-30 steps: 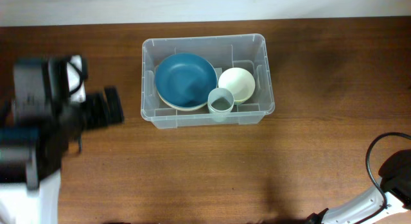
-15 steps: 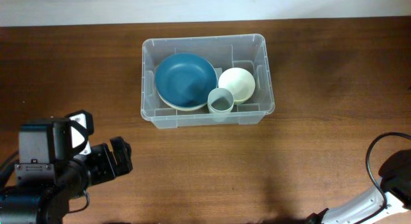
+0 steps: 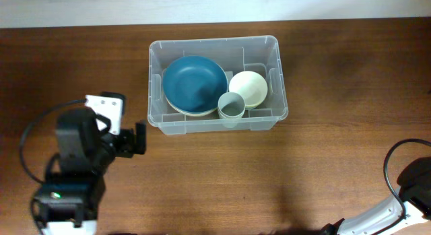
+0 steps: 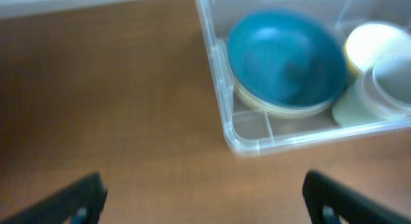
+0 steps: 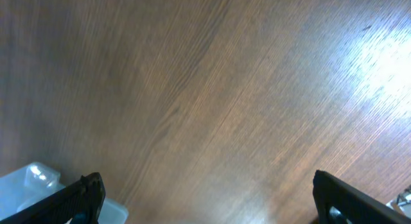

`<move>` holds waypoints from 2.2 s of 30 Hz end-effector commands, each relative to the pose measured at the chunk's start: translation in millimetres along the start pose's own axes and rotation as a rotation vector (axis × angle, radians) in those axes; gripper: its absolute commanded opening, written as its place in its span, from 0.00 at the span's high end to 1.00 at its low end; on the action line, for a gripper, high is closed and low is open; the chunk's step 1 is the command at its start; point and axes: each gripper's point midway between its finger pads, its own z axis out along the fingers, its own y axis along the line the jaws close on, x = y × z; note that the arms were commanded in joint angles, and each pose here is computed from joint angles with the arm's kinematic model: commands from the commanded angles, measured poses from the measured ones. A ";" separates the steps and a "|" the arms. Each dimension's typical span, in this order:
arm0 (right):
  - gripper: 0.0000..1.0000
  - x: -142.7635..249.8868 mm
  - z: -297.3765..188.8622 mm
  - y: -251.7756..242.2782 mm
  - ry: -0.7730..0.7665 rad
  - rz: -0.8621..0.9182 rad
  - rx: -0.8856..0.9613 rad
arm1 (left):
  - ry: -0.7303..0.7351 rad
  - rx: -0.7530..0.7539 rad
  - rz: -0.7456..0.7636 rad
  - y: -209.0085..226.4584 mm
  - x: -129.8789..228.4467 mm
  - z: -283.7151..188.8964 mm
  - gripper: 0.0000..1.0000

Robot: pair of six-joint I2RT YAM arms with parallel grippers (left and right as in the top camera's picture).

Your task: Pack container

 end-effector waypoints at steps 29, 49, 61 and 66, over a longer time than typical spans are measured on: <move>0.01 1.3 -3.1 -0.8 -0.008 -0.009 0.006 | -0.770 -0.127 0.235 -13.9 57.6 -9.7 0.00; 0.01 1.3 -3.1 -0.8 -0.008 -0.009 0.006 | -0.595 -0.086 0.209 -16.1 94.4 21.9 0.00; 0.01 1.3 -3.1 -0.8 -0.008 -0.010 0.006 | -0.594 -0.086 0.209 -16.1 94.5 21.9 0.00; 0.01 1.3 -3.1 -0.8 -0.008 -0.009 0.006 | -0.594 -0.086 0.209 -16.1 94.5 21.9 0.00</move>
